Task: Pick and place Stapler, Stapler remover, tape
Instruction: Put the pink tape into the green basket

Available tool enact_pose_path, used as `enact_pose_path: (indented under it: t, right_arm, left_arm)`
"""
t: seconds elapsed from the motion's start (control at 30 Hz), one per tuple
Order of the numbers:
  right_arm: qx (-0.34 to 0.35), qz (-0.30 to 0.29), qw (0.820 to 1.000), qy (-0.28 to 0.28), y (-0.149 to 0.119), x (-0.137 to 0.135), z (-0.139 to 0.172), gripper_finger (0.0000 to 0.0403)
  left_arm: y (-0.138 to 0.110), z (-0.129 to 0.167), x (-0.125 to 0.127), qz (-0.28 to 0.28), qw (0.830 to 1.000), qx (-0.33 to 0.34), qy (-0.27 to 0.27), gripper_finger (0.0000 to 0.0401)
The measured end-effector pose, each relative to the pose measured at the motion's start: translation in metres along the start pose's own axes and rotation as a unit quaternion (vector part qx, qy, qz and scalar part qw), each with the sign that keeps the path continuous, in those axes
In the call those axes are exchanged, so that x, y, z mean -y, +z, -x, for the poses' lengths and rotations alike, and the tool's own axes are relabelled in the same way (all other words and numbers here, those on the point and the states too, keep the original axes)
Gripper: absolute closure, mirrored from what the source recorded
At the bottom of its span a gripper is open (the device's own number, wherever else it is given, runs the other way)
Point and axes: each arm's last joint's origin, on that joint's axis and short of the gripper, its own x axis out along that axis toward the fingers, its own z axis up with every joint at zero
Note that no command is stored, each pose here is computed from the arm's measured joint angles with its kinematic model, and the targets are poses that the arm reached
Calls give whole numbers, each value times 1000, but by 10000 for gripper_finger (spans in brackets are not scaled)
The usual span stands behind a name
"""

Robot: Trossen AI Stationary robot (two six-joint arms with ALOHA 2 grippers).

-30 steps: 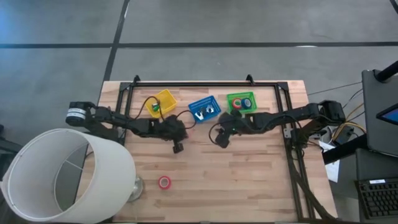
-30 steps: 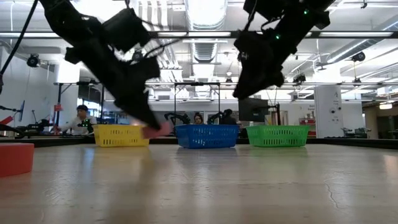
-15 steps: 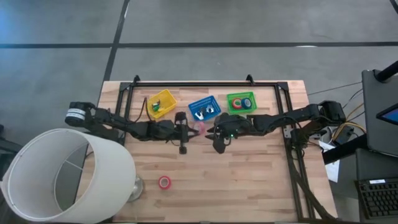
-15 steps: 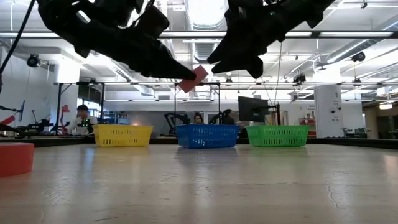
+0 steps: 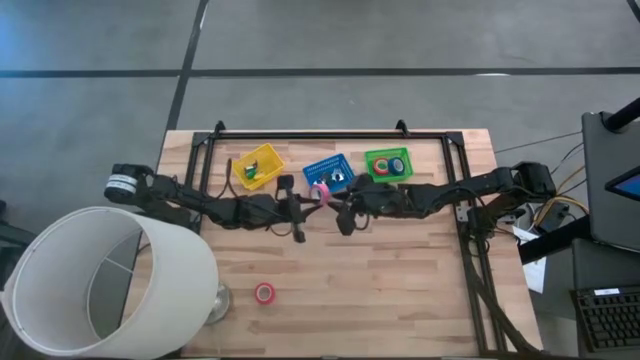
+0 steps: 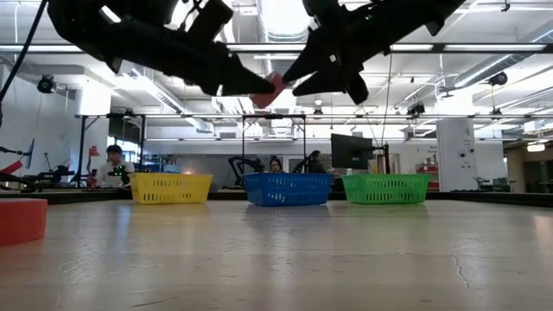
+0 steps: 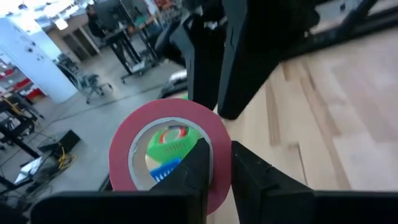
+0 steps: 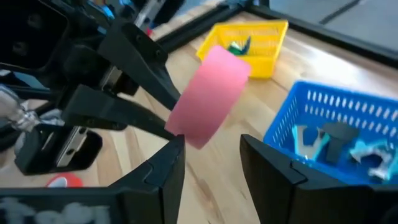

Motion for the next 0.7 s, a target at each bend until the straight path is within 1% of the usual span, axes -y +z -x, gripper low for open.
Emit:
enact_pose_path:
  t: [0.1, 0.3, 0.57, 0.7]
  right_arm:
    - [16, 11, 1000, 9, 3, -2, 0, 250]
    - [35, 5, 999, 19, 6, -4, -1, 254]
    - [68, -3, 998, 8, 3, -5, -12, 248]
    - [93, -9, 995, -18, 3, -4, -16, 243]
  left_arm:
    - [2, 0, -1, 7, 1000, 10, 4, 354]
    - [4, 0, -1, 11, 1000, 18, 0, 355]
    - [5, -1, -1, 14, 1000, 14, 11, 354]
    - [6, -1, -2, 19, 1000, 18, 11, 354]
